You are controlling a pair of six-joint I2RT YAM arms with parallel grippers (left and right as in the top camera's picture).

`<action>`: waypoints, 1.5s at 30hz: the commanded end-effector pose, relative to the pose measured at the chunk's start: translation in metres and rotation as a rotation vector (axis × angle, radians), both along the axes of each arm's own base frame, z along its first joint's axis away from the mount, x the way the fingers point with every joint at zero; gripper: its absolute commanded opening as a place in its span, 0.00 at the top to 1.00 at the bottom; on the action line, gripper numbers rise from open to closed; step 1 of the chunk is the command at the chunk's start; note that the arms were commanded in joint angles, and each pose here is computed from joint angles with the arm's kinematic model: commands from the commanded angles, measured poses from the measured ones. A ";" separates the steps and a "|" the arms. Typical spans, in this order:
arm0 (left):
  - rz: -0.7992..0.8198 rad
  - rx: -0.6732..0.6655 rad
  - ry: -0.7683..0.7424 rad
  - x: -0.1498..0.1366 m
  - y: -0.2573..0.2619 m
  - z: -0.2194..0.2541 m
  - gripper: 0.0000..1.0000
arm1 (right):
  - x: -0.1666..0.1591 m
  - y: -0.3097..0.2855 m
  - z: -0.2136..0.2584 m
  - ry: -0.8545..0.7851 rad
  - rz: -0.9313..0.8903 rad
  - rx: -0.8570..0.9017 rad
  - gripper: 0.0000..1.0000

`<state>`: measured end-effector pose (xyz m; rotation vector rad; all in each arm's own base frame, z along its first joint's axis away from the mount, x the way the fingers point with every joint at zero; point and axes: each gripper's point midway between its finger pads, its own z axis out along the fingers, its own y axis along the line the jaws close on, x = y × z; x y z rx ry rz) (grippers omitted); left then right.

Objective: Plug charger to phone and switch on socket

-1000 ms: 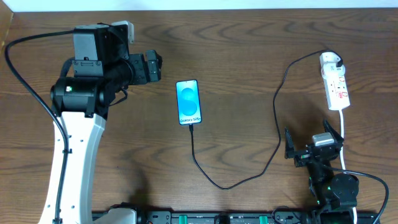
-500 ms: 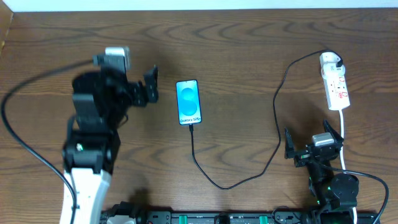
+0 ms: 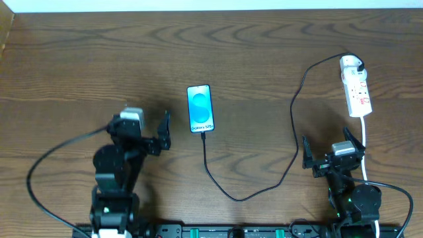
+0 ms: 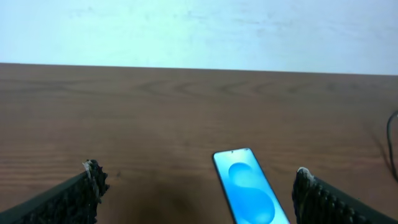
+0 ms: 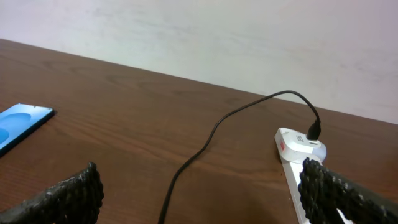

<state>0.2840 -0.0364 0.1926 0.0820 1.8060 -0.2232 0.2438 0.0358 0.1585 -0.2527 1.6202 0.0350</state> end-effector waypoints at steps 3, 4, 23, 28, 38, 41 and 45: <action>0.026 0.013 -0.055 -0.012 0.006 -0.015 0.03 | -0.001 0.001 0.000 0.000 0.006 0.011 0.01; 0.027 0.013 -0.061 -0.015 0.006 -0.019 0.03 | -0.001 0.001 0.000 0.000 0.006 0.011 0.01; 0.074 0.024 -0.045 -0.036 0.015 -0.063 0.03 | -0.001 0.001 0.000 0.000 0.006 0.011 0.01; 0.092 0.027 -0.049 -0.040 0.018 -0.063 0.03 | -0.001 0.001 0.000 0.000 0.006 0.011 0.01; 0.095 0.025 -0.095 -0.041 0.018 -0.053 0.03 | -0.001 0.001 0.000 0.000 0.006 0.011 0.01; 0.095 0.025 -0.095 -0.041 0.018 -0.053 0.03 | -0.001 0.001 0.000 0.000 0.006 0.011 0.01; 0.095 0.025 -0.092 -0.041 0.018 -0.054 0.02 | -0.001 0.001 0.000 0.000 0.006 0.011 0.01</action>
